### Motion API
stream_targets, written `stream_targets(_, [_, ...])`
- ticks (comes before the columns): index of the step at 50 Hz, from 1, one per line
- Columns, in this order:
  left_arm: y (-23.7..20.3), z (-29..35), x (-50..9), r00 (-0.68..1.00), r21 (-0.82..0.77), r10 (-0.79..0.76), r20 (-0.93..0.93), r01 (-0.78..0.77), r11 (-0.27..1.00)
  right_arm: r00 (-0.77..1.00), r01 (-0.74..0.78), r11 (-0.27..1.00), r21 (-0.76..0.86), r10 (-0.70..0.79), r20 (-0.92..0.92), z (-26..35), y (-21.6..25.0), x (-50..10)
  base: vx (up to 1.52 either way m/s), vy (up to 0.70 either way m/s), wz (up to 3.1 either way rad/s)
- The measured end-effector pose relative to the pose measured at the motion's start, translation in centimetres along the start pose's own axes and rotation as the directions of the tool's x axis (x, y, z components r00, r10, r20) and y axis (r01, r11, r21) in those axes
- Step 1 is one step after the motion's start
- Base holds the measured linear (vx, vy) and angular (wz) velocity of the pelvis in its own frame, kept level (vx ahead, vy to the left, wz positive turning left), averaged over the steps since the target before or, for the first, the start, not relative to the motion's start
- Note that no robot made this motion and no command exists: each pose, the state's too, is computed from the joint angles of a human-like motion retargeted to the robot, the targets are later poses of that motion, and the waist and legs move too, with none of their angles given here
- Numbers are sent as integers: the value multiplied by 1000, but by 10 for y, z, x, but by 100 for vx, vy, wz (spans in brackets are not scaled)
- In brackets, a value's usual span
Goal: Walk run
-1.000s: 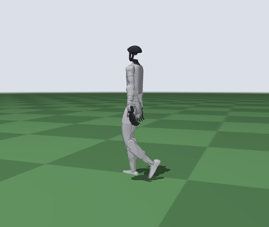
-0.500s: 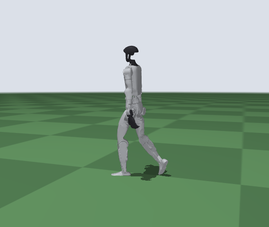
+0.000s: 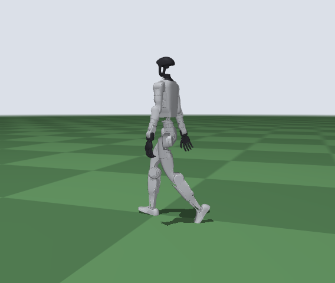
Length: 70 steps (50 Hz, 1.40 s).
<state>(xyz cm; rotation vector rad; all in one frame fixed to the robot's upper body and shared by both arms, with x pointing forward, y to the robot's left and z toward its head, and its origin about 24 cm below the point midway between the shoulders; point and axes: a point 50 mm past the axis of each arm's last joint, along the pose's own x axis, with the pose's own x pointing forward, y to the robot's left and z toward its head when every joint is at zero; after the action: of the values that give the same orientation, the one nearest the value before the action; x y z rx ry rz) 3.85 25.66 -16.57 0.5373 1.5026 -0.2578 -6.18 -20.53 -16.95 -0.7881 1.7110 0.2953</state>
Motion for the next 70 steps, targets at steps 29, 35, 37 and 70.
stream_targets(29, [-58,-69,-9,915,-30,-276,-294,280,960,857,432,886,-169,-345,383,94,-71,-12,101,-9,-35])
stream_targets(35, [6,-3,-1,998,-54,-38,-58,34,998,932,338,911,-238,-288,221,41,-49,1,101,-1,-27])
stream_targets(37, [32,21,-4,996,-71,80,38,-77,994,934,346,914,-214,-313,173,26,-41,1,109,-7,61])
stream_targets(70, [-114,-88,-18,923,-283,-276,-269,198,939,754,633,762,-136,-568,330,80,-123,-13,99,-12,13])
